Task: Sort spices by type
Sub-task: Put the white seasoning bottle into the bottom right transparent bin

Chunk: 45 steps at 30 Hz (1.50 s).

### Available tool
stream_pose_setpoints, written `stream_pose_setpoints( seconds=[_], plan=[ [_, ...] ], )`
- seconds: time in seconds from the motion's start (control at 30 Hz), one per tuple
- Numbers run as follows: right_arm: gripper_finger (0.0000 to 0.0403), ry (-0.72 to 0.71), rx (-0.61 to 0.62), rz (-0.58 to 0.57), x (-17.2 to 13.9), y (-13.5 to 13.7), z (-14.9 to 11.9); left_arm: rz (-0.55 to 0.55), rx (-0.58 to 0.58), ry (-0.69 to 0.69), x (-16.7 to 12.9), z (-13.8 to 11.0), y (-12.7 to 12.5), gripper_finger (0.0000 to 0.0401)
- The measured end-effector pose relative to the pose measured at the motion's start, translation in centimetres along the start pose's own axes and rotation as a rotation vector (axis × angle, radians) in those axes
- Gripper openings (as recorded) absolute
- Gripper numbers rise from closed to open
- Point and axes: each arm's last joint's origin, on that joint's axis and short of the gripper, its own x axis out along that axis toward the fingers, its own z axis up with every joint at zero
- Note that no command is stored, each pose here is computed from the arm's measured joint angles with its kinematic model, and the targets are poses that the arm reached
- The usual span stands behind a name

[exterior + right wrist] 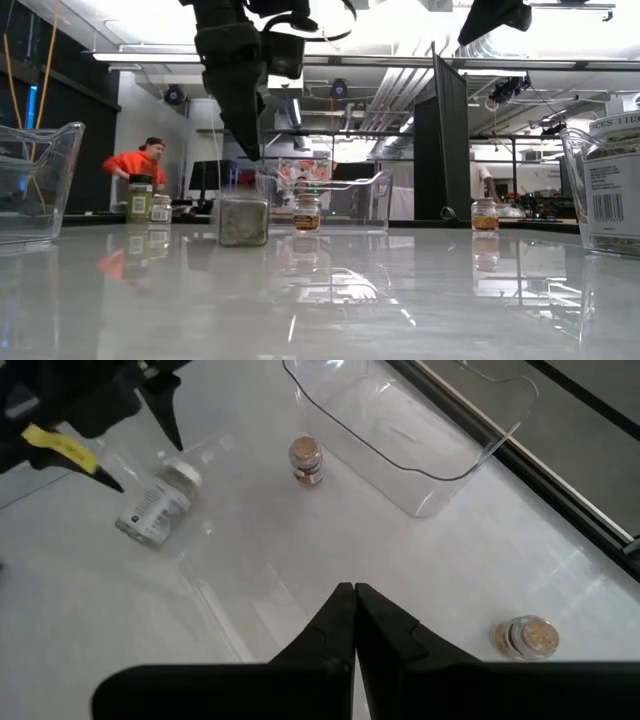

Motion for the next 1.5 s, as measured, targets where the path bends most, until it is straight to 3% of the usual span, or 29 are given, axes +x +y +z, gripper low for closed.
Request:
stream_pose_setpoints(
  seconds=[0.33, 0.63, 0.73, 0.93, 1.3, 1.5],
  plan=[
    [0.0, 0.0, 0.0, 0.0, 0.0, 0.0, 0.0, 0.009, 0.046, 0.01, -0.4, -0.3, 0.1, 0.0335],
    [0.0, 0.004, 0.007, 0.01, 0.0, 0.0, 0.0, -0.037, 0.539, 0.03, -0.1, -1.3, -1.9, 0.0335],
    [0.0, 0.004, 0.034, 0.015, 0.0, 0.1, 0.0, -0.011, 0.641, 0.072, 0.7, -2.2, -1.9, 0.0335],
    [0.0, 0.0, 0.079, 0.024, 0.0, 0.1, 0.1, -0.019, 0.629, 0.1, 2.2, -3.3, -1.0, 0.0335],
    [0.0, -0.06, 0.134, 0.066, 0.0, 0.5, 0.7, 0.002, 0.793, -0.019, 4.3, -3.6, -0.6, 0.0335],
    [0.0, -0.09, 0.193, 0.09, -0.1, 0.7, 1.1, -0.035, 0.86, 0.006, 5.3, -3.6, -0.2, 0.0335]
  ],
)
